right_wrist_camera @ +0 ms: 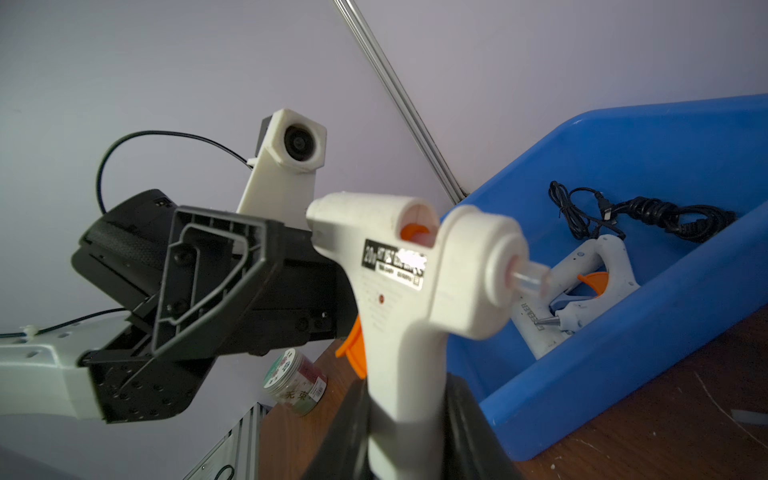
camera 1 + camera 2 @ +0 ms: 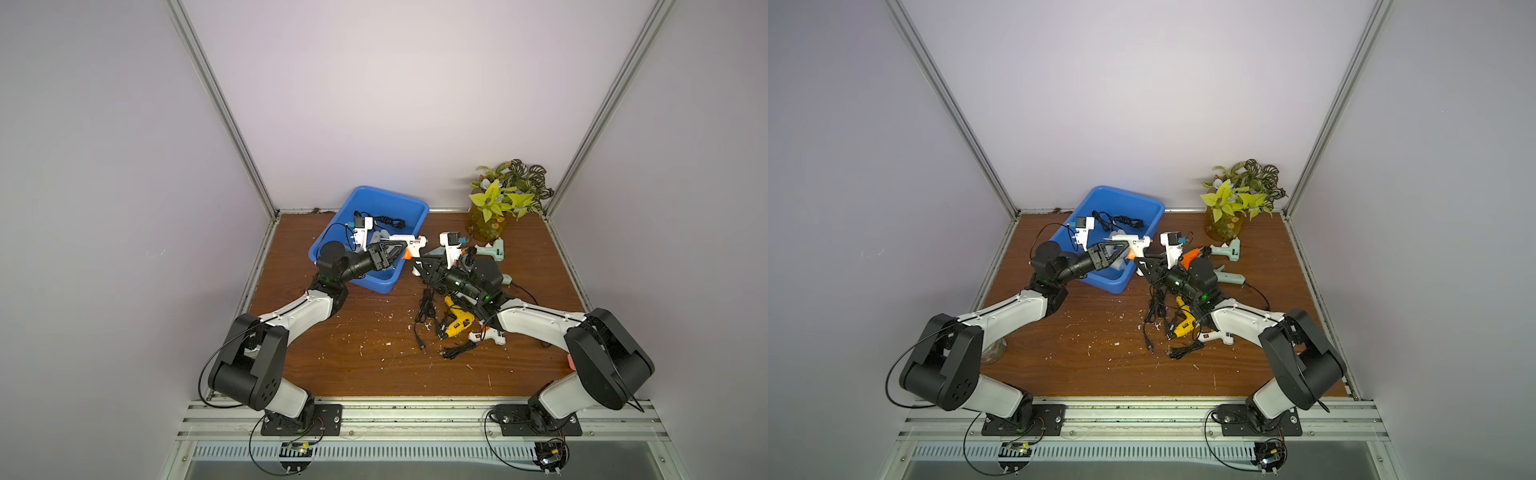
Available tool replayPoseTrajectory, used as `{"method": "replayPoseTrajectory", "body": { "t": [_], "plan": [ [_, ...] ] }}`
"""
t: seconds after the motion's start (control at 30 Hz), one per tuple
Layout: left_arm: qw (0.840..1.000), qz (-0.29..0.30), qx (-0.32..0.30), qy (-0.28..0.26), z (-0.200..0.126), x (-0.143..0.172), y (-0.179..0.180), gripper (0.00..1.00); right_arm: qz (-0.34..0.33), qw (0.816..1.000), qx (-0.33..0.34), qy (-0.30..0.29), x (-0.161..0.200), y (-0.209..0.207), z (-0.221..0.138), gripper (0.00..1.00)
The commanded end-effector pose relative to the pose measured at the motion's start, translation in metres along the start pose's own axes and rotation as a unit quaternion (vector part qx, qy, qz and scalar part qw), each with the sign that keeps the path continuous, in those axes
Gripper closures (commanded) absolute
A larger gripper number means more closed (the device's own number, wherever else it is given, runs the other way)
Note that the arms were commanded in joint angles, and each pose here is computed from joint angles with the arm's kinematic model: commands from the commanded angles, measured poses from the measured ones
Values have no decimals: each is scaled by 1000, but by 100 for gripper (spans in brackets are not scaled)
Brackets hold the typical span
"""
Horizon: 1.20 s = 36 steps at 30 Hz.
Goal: Put the hot melt glue gun into the storage box
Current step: Pick up the hot melt adhesive gun from the center of the board.
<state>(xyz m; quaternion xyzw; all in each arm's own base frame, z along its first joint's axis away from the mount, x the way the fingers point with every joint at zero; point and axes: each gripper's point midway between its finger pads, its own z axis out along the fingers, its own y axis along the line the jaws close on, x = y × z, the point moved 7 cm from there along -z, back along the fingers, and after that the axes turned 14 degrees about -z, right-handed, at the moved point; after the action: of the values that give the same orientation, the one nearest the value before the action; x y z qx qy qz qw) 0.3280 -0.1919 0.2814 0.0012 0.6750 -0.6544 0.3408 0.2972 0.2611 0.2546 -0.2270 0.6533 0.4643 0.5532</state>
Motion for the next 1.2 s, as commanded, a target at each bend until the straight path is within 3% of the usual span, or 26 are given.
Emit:
{"method": "replayPoseTrajectory", "body": {
  "t": [0.0, 0.37, 0.47, 0.6, 0.73, 0.9, 1.03, 1.17],
  "plan": [
    [999, 20, 33, -2, 5, -6, -16, 41, -35, 998, -35, -33, -22, 15, 6, 100],
    [999, 19, 40, -2, 3, -5, -19, 79, -41, 998, -32, -23, -21, 18, 10, 95],
    [999, 21, 43, -3, 3, -6, -23, 87, -44, 998, -31, -20, -22, 19, 9, 83],
    [998, 26, 52, -7, 3, -10, -31, 99, -51, 998, -15, -16, -26, 19, 6, 55],
    [996, 37, 79, -7, 8, -21, -52, 100, -66, 997, 30, -8, -34, 19, -6, 29],
    [992, 61, 112, -15, 11, -42, -84, 100, -87, 988, 126, -17, -49, 17, -39, 15],
    [989, 70, 125, -38, 8, -68, -101, 100, -96, 969, 224, -32, -63, 16, -78, 5],
    [984, 88, 137, -66, -2, -99, -119, 100, -107, 946, 303, -38, -73, 16, -112, 1]
  ]
}}
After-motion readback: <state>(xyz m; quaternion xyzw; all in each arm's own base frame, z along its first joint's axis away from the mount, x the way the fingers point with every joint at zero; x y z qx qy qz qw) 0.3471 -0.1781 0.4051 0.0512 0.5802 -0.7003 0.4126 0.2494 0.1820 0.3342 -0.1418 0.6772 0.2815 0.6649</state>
